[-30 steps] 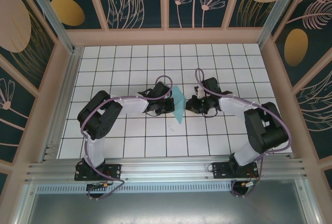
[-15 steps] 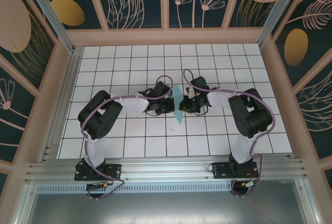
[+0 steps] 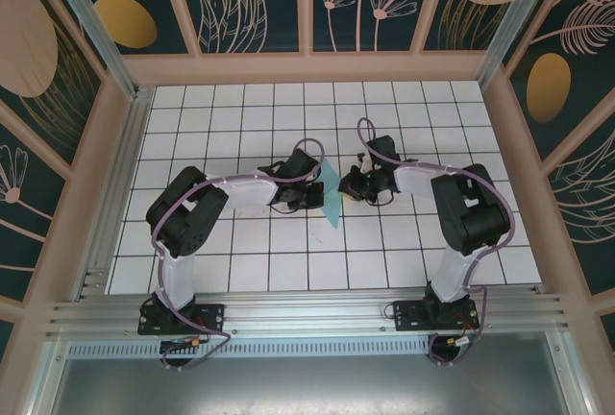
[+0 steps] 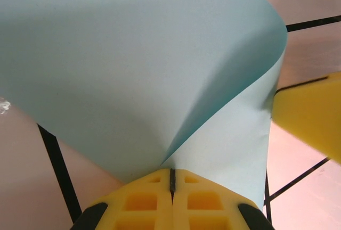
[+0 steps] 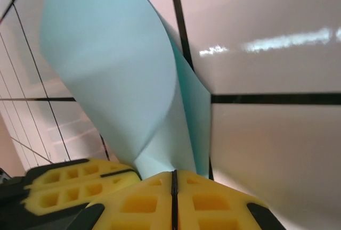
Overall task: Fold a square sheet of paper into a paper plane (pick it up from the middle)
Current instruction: Third fold the triangle at the center of the table.
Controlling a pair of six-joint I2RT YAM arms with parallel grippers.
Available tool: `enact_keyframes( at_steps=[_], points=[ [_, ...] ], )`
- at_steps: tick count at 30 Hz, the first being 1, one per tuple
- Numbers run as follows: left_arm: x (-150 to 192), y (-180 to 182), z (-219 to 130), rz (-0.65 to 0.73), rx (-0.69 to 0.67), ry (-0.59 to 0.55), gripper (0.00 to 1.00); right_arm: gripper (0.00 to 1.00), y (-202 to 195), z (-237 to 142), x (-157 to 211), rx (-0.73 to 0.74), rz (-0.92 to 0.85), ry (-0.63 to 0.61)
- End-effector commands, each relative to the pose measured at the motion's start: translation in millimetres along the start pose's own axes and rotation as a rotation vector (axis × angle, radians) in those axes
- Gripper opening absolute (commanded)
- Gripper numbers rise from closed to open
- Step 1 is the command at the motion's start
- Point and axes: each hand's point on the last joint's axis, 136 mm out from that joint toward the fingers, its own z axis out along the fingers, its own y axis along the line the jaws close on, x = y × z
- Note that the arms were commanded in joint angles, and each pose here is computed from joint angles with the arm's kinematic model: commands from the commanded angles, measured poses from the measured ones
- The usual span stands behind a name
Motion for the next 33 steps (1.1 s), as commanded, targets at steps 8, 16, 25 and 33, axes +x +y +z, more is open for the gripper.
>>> enact_keyframes(
  at_steps=[8, 16, 25, 33],
  points=[
    [35.3, 52.4, 18.3, -0.024, -0.186, 0.118, 0.01, 0.11, -2.7, 12.8, -3.2, 0.032, -0.076, 0.033],
    [39.2, 55.6, 18.0, -0.019, -0.195, 0.13, 0.0, 0.11, -20.6, 16.0, -11.6, 0.071, -0.04, 0.013],
    [48.3, 64.3, 17.7, 0.038, -0.221, 0.169, 0.0, 0.11, -30.3, 7.2, -28.7, 0.062, 0.147, -0.047],
    [46.9, 63.2, 19.3, 0.037, -0.215, 0.168, 0.0, 0.11, -21.6, -11.4, -64.2, 0.103, 0.133, -0.188]
  ],
)
